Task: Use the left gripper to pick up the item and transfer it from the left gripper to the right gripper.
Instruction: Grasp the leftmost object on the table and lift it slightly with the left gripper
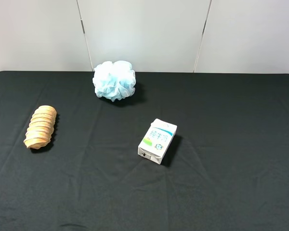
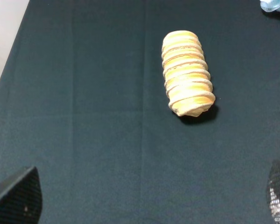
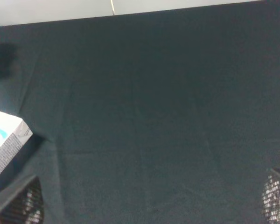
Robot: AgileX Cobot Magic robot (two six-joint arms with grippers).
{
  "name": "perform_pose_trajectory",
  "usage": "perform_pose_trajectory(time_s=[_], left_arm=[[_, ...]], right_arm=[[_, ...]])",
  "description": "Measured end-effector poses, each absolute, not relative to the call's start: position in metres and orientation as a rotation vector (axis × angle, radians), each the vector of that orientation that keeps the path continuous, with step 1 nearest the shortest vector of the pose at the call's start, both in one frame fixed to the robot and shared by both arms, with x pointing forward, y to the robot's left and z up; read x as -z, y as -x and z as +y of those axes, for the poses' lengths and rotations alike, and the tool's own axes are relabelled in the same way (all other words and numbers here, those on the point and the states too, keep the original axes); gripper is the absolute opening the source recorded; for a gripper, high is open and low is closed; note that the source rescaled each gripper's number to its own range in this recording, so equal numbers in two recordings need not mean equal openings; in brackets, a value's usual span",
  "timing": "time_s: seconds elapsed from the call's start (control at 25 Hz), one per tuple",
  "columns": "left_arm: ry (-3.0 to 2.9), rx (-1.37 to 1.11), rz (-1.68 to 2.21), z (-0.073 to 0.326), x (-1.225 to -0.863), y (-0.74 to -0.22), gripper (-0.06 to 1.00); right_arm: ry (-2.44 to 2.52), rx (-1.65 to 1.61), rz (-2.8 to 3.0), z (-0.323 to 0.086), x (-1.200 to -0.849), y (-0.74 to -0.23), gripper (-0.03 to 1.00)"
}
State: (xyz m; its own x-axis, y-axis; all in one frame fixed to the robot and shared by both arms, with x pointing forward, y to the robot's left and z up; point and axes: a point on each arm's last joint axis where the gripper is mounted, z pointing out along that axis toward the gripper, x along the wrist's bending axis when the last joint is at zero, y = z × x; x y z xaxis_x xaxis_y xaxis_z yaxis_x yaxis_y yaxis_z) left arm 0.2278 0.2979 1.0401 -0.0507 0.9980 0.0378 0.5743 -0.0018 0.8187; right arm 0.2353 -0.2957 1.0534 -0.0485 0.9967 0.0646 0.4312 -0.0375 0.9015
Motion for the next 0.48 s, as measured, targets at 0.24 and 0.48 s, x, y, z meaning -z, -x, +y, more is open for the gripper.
perform_pose_trajectory(time_s=[0.24, 0.48], left_arm=[[-1.634, -0.916, 1.685, 0.2979, -1.0401, -0.2278, 0.95], [-1.634, -0.916, 1.685, 0.2979, -1.0401, -0.2278, 0.95]], right_arm=[[-1.543, -1.051, 1.555, -0.2957, -1.0534, -0.2353, 1.00], [-1.543, -1.051, 1.555, -0.2957, -1.0534, -0.2353, 1.00]])
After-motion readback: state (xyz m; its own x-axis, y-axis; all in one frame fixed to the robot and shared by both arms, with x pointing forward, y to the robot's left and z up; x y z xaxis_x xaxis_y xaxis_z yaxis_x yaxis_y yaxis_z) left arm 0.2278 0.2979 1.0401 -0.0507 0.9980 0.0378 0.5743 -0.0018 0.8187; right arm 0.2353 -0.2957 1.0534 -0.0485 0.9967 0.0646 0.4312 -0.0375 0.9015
